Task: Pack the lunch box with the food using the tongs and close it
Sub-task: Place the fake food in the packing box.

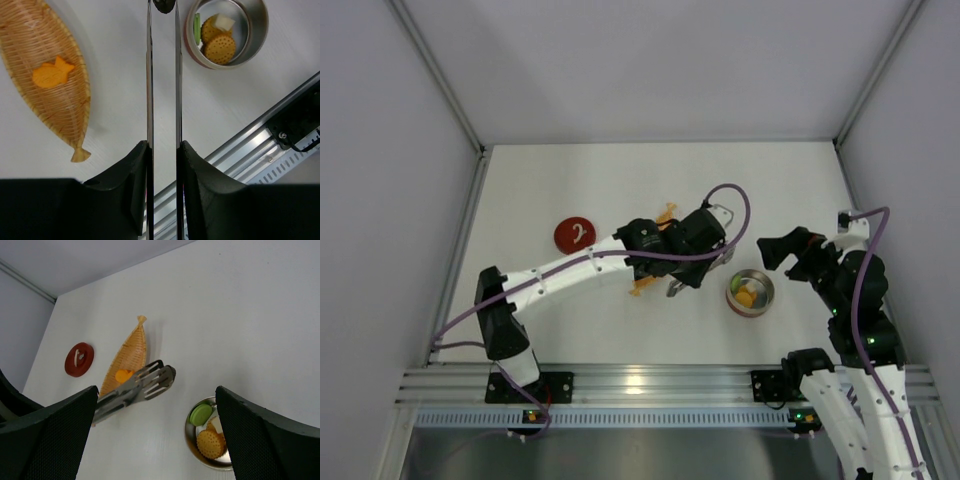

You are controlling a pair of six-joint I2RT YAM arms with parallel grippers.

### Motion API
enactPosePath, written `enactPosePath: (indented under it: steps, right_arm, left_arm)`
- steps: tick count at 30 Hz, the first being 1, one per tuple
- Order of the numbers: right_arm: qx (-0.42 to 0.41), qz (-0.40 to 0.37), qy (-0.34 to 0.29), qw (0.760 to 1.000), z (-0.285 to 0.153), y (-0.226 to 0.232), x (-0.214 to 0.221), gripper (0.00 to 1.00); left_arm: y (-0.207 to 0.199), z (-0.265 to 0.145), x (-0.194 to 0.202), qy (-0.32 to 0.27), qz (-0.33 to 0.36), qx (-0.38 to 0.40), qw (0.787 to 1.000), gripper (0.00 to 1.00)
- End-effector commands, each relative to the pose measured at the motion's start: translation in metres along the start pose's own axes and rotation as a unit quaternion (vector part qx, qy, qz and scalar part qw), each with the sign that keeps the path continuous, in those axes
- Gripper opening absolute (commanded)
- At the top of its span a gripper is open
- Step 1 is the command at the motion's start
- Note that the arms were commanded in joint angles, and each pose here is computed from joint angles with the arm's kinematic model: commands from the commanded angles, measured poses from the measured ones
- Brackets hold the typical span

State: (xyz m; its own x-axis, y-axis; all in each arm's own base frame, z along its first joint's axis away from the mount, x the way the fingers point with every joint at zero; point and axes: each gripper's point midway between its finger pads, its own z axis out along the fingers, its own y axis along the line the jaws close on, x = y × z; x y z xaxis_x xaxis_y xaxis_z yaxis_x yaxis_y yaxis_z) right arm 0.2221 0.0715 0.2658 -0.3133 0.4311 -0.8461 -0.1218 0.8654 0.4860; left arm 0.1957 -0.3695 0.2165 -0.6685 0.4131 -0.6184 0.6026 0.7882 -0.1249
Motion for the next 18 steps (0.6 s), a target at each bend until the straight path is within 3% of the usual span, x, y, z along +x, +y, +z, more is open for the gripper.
enactPosePath:
  steps: [1, 9, 18]
  right_arm:
    - [0.005, -0.008, -0.030, 1.000, -0.009, 0.003, -0.019, 1.00]
    - [0.016, -0.014, -0.037, 0.999, -0.016, 0.001, -0.024, 0.99]
    - [0.022, -0.014, -0.035, 0.999, -0.016, -0.001, -0.023, 0.99]
  left_arm:
    - [-0.036, 0.003, -0.021, -0.031, 0.014, 0.037, 0.999, 0.22]
    - [-0.087, 0.025, -0.016, -0.018, 0.042, 0.074, 0.996, 0.22]
    - [-0.106, 0.035, -0.001, 0.000, 0.058, 0.086, 0.995, 0.23]
